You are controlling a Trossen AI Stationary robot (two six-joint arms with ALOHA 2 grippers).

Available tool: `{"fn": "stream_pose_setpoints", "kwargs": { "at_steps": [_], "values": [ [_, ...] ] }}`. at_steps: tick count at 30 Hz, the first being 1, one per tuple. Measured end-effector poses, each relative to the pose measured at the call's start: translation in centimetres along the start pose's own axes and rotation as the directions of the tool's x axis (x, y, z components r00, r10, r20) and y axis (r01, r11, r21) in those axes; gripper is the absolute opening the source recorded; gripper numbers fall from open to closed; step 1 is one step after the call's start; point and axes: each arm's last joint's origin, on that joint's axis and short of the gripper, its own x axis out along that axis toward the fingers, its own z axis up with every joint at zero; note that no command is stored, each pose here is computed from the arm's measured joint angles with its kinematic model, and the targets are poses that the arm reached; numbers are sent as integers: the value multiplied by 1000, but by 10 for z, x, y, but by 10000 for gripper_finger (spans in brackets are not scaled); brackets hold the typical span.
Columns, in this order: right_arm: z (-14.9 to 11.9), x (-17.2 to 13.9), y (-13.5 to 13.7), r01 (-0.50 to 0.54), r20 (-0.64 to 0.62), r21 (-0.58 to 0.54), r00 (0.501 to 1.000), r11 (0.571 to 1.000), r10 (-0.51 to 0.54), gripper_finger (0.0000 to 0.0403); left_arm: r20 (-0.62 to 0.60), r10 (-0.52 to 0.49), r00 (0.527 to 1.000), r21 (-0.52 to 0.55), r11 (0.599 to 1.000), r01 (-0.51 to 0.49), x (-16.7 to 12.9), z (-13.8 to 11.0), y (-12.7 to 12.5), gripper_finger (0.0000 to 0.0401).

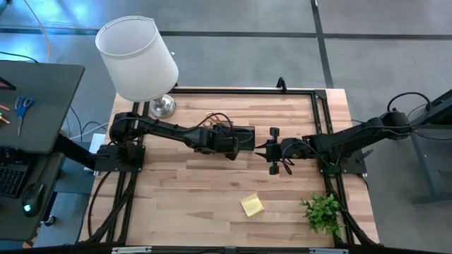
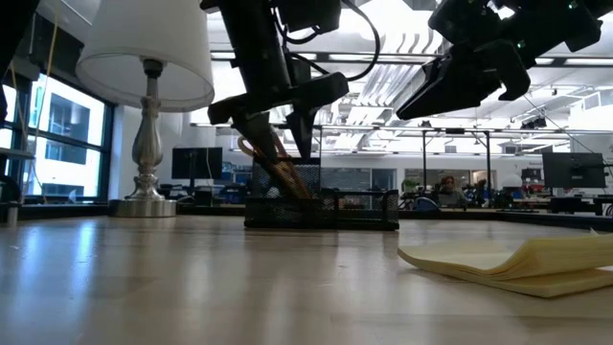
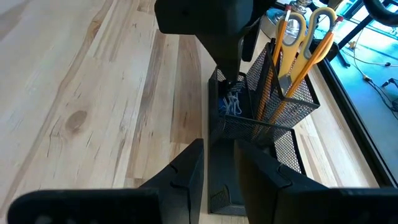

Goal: Pick and place office supplies into organizer
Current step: Put the yellow sticky notes into the black desk organizer

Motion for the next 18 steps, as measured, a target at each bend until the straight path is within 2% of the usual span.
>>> {"fn": "stream_pose_setpoints", "kwargs": {
  "at_steps": [5,9,12,18],
  "values": [
    [0,0,0,0,0,0,1000,1000,0,83,-13,-12,1000,68,998,13,-2,-2,-1,290],
    [0,0,1,-24,-1,14,1000,1000,24,83,-19,-47,999,111,993,49,-13,-6,-4,306],
    [-1,0,4,-119,5,15,993,993,119,83,18,-58,998,153,987,54,-28,-13,-7,306],
    [0,-1,9,-308,43,81,951,948,306,83,118,-113,987,240,967,83,-65,-38,-17,291]
  ]
}}
